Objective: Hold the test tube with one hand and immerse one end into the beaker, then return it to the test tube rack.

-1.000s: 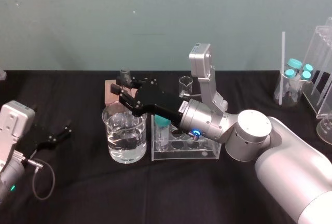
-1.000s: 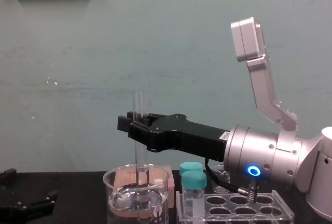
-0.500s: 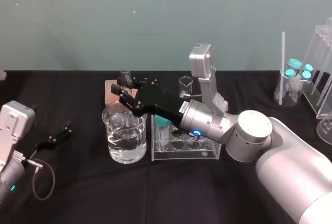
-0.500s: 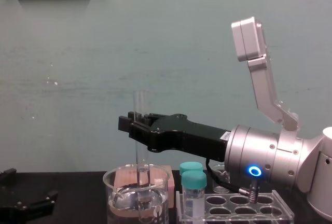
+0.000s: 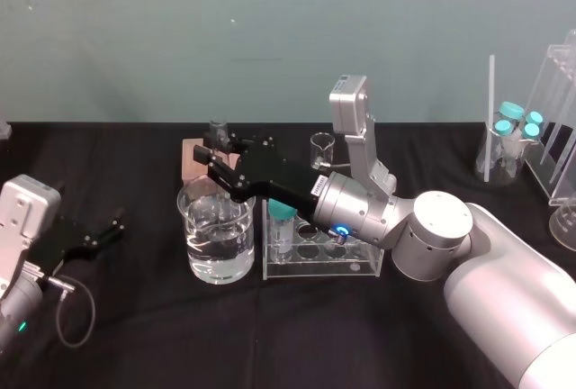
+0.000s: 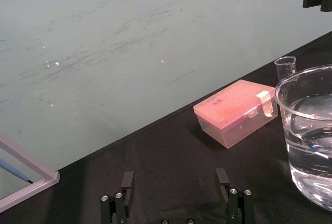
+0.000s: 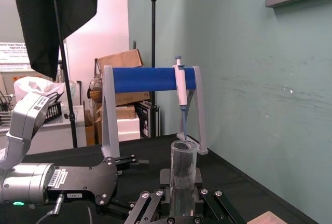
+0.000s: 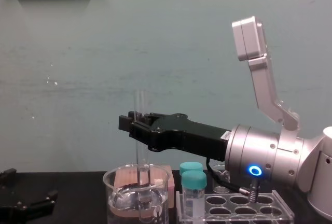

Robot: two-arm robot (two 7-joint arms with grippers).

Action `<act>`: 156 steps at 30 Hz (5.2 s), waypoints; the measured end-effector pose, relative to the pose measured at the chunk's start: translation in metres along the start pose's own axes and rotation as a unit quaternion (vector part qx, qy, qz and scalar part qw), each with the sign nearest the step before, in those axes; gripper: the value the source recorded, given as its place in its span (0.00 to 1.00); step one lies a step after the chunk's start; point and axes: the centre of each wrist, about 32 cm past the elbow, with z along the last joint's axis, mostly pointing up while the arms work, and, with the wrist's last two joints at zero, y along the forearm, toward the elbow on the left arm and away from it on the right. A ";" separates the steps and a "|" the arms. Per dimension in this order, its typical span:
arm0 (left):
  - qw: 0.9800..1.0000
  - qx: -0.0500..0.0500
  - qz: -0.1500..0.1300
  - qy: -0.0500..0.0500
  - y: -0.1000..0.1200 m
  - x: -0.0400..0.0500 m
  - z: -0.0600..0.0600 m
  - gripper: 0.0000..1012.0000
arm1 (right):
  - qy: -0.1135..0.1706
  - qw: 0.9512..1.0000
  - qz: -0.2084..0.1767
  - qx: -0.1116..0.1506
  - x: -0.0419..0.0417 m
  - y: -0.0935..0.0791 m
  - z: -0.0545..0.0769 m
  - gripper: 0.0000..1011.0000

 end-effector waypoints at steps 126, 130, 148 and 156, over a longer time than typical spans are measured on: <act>1.000 0.000 0.000 0.000 0.000 0.0000 0.000 0.99 | -0.097 0.975 -0.191 0.058 -0.0057 -0.106 0.063 0.23; 1.000 0.000 0.000 0.000 0.000 0.0000 0.000 0.99 | -0.087 0.972 -0.218 0.028 -0.0102 -0.121 0.050 0.23; 1.000 0.000 0.000 0.000 0.000 0.0000 0.000 0.99 | -0.057 0.969 -0.242 0.013 -0.0125 -0.134 0.030 0.23; 1.000 0.000 0.000 0.000 0.000 0.0000 0.000 0.99 | -0.053 0.970 -0.236 0.013 -0.0115 -0.131 0.026 0.23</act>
